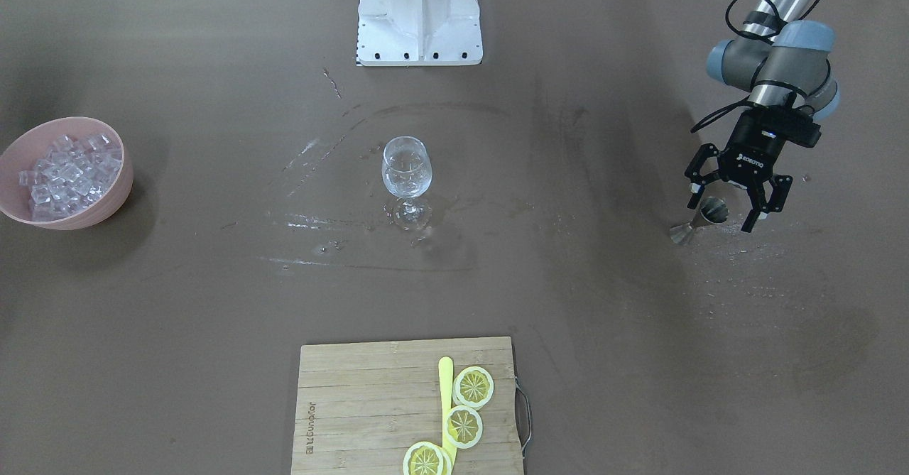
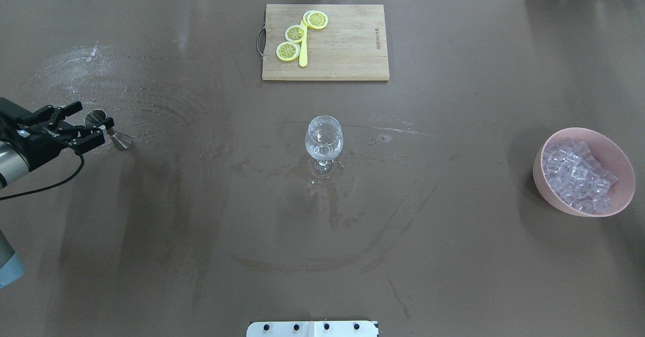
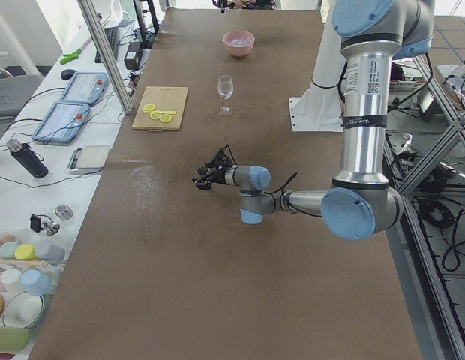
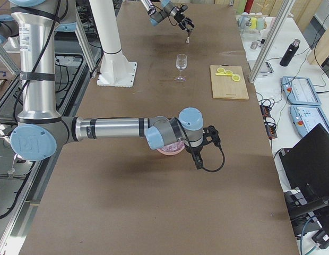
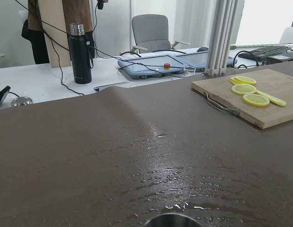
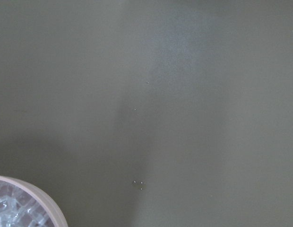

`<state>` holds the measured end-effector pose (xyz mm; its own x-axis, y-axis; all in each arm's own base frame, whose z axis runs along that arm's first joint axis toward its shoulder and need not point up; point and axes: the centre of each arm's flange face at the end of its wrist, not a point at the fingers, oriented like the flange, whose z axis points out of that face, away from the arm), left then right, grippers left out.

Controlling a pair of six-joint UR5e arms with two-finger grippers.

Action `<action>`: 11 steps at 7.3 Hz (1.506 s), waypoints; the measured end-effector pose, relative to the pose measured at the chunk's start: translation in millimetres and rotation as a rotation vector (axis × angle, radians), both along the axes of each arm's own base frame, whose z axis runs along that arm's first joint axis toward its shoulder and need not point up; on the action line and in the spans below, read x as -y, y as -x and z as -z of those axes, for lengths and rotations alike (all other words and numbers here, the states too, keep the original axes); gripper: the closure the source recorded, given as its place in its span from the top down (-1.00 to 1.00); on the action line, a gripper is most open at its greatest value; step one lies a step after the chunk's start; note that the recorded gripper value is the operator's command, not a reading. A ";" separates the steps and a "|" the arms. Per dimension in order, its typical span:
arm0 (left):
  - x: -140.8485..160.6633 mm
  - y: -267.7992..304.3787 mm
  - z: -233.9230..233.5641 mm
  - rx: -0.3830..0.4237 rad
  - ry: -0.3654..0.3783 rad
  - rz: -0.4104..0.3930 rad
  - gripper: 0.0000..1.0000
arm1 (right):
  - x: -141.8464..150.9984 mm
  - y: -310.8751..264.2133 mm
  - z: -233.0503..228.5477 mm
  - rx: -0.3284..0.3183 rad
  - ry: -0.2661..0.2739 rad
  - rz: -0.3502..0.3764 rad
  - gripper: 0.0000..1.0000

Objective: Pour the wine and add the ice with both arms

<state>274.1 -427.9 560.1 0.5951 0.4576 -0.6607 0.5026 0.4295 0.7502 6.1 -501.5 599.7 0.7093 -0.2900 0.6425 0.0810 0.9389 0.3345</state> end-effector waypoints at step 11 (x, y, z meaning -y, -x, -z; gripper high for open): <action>115.2 229.9 77.3 0.287 0.342 -0.284 0.98 | 0.4 0.1 -0.2 0.000 0.001 0.000 1.00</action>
